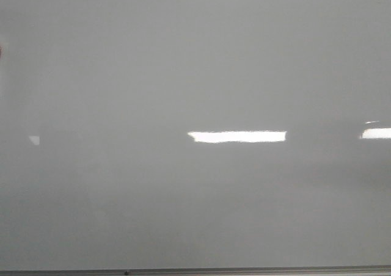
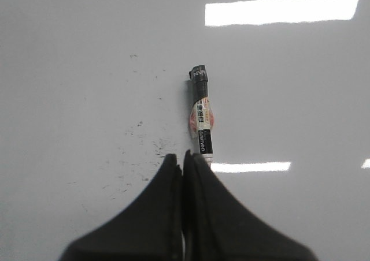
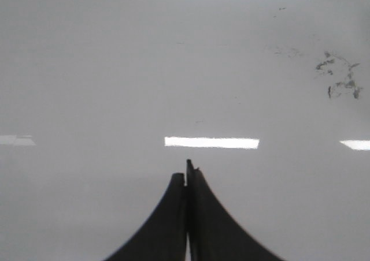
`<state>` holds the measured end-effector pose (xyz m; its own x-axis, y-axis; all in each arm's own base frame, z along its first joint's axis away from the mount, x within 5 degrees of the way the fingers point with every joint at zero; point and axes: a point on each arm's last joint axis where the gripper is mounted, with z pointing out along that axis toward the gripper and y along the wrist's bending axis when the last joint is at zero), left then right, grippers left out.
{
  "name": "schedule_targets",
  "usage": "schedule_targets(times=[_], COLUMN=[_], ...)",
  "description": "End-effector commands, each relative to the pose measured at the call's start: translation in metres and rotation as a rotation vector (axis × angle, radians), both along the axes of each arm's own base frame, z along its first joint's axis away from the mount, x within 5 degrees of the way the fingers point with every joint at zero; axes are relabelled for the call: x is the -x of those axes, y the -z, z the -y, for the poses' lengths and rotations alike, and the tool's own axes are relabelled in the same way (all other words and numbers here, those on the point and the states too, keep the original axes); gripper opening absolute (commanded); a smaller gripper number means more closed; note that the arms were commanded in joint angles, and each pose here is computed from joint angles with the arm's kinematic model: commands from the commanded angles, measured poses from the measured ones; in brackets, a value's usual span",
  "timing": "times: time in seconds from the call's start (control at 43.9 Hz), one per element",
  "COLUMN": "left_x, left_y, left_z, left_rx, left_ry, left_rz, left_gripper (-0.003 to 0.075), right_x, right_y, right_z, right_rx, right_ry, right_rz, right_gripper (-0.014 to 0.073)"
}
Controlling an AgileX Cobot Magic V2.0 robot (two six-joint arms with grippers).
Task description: Write number 7 on whiteboard
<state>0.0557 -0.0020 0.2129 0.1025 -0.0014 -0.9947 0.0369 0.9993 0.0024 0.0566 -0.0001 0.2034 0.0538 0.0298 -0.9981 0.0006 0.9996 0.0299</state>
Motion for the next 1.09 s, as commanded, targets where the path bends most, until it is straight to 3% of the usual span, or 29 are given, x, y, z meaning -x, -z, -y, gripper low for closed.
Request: schedule_targets(times=[0.0,0.706,0.866,1.071], left_x=[0.001,0.002,0.007,0.025], left_y=[-0.003,-0.006,-0.030,-0.087], left_z=[-0.001,-0.001,-0.001,0.000], left_rx=[0.017,0.018,0.026,0.025], left_ry=[-0.003,-0.006,-0.006,0.012], left_rz=[0.079,0.112,0.184,0.229], left_gripper=[-0.0020,-0.0020,-0.0020,-0.0020], right_x=[0.002,0.003,0.006,0.019], right_y=[-0.009,-0.012,-0.028,-0.077], right_z=[0.000,0.000,0.000,0.000], right_rx=[0.011,0.011,0.011,0.011], right_ry=[0.006,0.006,0.006,0.003], right_rz=[0.101,0.129,0.172,0.160], right_gripper=[-0.0068,-0.0069,-0.0069,-0.0069])
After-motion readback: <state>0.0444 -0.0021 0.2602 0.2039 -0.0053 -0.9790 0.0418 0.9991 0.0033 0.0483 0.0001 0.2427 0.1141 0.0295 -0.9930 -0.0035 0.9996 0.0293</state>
